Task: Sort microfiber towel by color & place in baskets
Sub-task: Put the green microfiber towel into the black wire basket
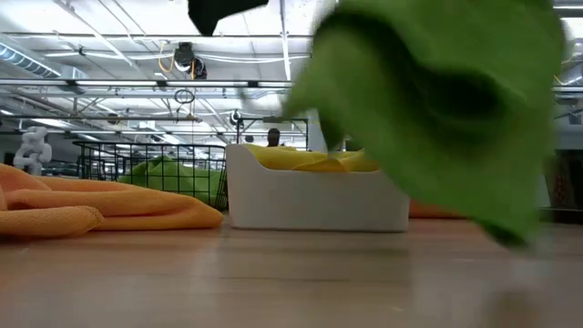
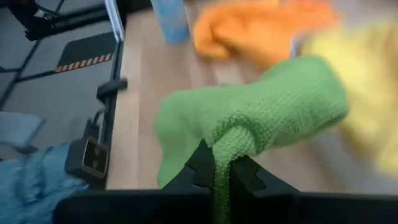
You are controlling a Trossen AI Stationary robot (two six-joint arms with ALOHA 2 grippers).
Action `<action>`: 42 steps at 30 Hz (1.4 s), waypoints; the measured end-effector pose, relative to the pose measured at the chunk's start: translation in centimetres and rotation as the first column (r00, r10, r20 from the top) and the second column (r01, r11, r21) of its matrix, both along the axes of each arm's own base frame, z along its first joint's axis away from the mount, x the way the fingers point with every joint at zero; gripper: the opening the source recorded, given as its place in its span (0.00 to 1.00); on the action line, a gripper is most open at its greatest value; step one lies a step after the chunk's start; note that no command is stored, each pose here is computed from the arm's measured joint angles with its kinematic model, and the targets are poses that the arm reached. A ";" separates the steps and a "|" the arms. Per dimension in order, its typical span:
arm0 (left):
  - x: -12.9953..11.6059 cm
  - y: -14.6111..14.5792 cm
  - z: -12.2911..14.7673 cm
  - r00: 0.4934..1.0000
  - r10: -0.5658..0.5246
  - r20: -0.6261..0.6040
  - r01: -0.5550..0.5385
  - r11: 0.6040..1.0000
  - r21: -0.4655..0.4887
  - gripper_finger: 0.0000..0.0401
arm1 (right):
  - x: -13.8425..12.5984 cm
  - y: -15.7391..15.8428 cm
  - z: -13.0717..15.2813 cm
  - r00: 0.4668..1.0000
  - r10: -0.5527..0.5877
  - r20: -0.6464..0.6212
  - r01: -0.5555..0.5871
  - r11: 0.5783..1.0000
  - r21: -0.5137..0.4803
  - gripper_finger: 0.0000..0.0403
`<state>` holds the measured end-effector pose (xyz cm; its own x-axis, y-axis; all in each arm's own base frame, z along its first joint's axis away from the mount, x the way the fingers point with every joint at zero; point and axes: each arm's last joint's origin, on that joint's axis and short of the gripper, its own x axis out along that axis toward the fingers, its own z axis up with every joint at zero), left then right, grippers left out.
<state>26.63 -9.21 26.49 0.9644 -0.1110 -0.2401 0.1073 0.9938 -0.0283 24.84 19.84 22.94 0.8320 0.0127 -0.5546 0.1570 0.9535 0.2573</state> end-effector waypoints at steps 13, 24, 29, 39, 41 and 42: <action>0.2 -2.9 1.0 0.976 -0.082 0.203 0.080 0.997 0.017 0.72 | 1.8 0.4 6.4 0.973 -0.016 0.229 0.104 0.920 -0.379 0.01; 0.3 -3.7 0.8 0.973 -0.032 0.229 0.026 0.999 0.030 0.77 | 3.6 -1.2 8.3 0.933 -0.059 0.354 0.232 0.851 -0.471 0.01; 0.4 -3.3 1.1 0.963 0.050 0.264 -0.067 0.996 0.056 0.87 | 4.6 -2.5 8.6 0.926 -0.081 0.369 0.270 0.824 -0.498 0.01; 1.5 -0.5 0.5 0.960 0.182 0.212 -0.203 0.976 0.079 0.88 | 5.8 -4.2 8.4 0.926 -0.116 0.359 0.301 0.801 -0.518 0.00; 1.8 0.4 0.2 0.959 0.216 0.184 -0.232 0.970 0.071 0.85 | 5.9 -4.4 8.4 0.928 -0.105 0.357 0.290 0.805 -0.517 0.00; 1.9 0.8 0.1 0.959 0.227 0.170 -0.242 0.967 0.074 0.83 | 5.9 -4.4 8.4 0.928 -0.107 0.357 0.291 0.805 -0.517 0.00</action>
